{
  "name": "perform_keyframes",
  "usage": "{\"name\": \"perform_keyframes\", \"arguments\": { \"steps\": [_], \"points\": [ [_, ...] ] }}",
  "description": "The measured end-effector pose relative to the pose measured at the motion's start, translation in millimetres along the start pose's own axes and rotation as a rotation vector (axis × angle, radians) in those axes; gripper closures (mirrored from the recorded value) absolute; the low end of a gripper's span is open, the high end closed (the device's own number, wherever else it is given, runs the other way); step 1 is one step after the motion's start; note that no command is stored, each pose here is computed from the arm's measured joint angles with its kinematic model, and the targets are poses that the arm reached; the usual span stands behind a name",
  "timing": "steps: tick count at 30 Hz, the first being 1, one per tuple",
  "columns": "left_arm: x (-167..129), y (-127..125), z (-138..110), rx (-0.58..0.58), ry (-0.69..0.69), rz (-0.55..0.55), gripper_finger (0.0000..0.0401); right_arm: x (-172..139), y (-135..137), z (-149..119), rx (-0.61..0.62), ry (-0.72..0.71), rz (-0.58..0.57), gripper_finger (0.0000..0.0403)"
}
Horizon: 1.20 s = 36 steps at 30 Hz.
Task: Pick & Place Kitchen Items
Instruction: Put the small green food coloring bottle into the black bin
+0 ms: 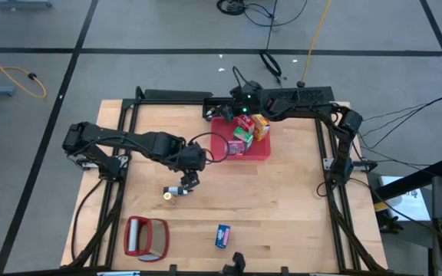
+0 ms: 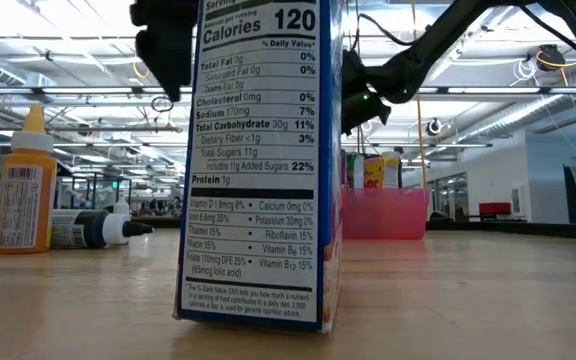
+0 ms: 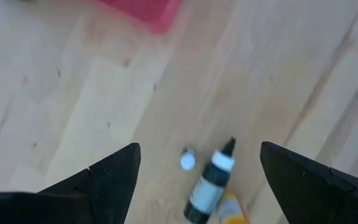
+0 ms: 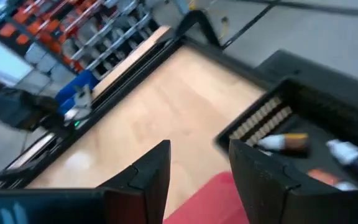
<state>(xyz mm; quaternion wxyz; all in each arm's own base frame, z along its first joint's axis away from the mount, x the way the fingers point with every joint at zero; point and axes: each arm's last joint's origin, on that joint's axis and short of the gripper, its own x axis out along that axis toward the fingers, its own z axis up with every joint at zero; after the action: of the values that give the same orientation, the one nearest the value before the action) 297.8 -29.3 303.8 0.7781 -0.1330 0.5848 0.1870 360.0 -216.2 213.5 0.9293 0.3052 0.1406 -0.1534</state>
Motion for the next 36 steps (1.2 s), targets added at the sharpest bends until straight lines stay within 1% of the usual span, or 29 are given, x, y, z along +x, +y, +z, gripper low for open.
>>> {"name": "perform_keyframes", "arguments": {
  "steps": [2, 6, 8, 11, 14, 18, 21, 25, 31, 36],
  "points": [
    [-0.1, 0.5, -2.5, 0.004, 0.037, -0.012, 0.0066, -0.9, 9.3, -0.6, -0.01, 0.007, 0.036, 0.0248],
    [-0.1, 1.7, -4.7, 0.0, 0.06, -0.002, 0.0066, -0.3, 31.5, 0.3, -0.045, -0.029, 0.104, 0.0248],
    [-0.3, 2.7, -6.3, 0.004, 0.077, 0.008, 0.0066, -1.2, 40.4, -2.9, -0.029, -0.012, 0.119, 0.0248],
    [2.4, 3.7, -8.7, 0.0, 0.096, 0.021, 0.0066, -3.2, 57.2, -2.8, -0.03, -0.03, 0.165, 0.0248],
    [13.2, 4.9, -14.6, -0.012, 0.136, 0.034, 0.0066, -7.2, 73.4, -4.3, -0.034, -0.025, 0.2, 0.0248],
    [36.5, 6.0, -26.1, -0.011, 0.203, 0.023, 0.0066, -13.2, 93.5, -5.7, -0.064, -0.029, 0.245, 0.0248],
    [52.9, 6.6, -33.5, -0.012, 0.227, 0.011, 0.0066, -17.0, 105.3, -7.2, -0.074, -0.025, 0.271, 0.0248],
    [69.8, 7.2, -40.2, -0.027, 0.223, 0.003, 0.0066, -17.6, 116.5, -12.3, -0.083, -0.015, 0.297, 0.0248],
    [84.7, 9.1, -47.7, -0.042, 0.224, 0.007, 0.0066, -16.1, 131.4, -22.8, -0.075, 0.016, 0.329, 0.0248],
    [97.6, 13.8, -57.5, -0.057, 0.232, 0.055, 0.0066, -15.7, 143.5, -30.8, -0.069, 0.02, 0.33, 0.0248]
  ]
}}
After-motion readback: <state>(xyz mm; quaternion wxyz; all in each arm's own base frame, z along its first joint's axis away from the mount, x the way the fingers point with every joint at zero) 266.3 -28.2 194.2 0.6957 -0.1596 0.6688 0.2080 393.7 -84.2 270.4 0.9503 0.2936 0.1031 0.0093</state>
